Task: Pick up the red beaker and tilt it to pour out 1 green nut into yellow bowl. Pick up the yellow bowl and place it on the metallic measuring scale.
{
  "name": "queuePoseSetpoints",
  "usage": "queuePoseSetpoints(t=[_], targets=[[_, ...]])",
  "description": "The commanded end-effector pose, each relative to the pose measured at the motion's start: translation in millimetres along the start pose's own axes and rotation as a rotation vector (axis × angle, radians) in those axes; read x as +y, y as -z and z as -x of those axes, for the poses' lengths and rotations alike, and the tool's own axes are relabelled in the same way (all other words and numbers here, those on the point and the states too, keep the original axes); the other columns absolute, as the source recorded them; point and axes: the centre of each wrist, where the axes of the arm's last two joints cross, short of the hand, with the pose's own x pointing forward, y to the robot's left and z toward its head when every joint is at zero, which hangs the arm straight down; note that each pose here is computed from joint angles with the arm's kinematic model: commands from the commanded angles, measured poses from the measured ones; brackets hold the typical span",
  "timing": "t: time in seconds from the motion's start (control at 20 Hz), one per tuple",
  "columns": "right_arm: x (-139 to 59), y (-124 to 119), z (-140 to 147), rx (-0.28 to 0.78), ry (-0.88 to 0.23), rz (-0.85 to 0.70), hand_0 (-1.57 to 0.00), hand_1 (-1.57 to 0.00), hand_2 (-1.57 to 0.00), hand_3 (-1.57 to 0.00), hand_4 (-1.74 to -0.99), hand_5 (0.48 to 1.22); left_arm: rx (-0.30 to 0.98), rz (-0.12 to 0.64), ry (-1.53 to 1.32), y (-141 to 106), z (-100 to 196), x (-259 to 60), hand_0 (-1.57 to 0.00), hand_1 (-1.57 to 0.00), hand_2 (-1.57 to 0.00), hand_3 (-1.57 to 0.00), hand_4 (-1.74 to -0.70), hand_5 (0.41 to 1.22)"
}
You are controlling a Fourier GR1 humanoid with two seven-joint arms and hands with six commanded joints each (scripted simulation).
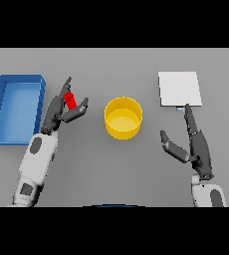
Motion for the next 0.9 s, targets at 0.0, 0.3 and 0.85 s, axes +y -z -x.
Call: queuePoseSetpoints(t=[0.0, 0.3, 0.85], targets=[[-0.4, 0.0, 1.1, 0.004, -0.003, 0.0, 0.0, 0.0, 0.0, 0.0, -1.263, 0.64, -0.001, -0.001, -0.001, 1.7, 2.4, -0.3, 0.0, 0.0, 0.0, 0.0, -1.34, 0.698], [-0.4, -3.6, -0.8, -0.014, -0.011, 0.002, 0.0, 0.0, 0.0, 0.0, -1.255, 0.644, 0.007, -0.064, -0.06, 11.1, -0.1, -6.7, -0.66, -0.7, -0.73, -0.72, -1.5, 0.941], [1.6, -3.0, -3.5, -0.006, 0.008, 0.009, 0.0, 0.0, 0.0, 0.0, -1.262, 0.646, -0.052, -0.072, -0.06, 15.1, -10.0, -16.4, -1.49, -1.5, -1.5, -1.47, -1.64, 1.132]])
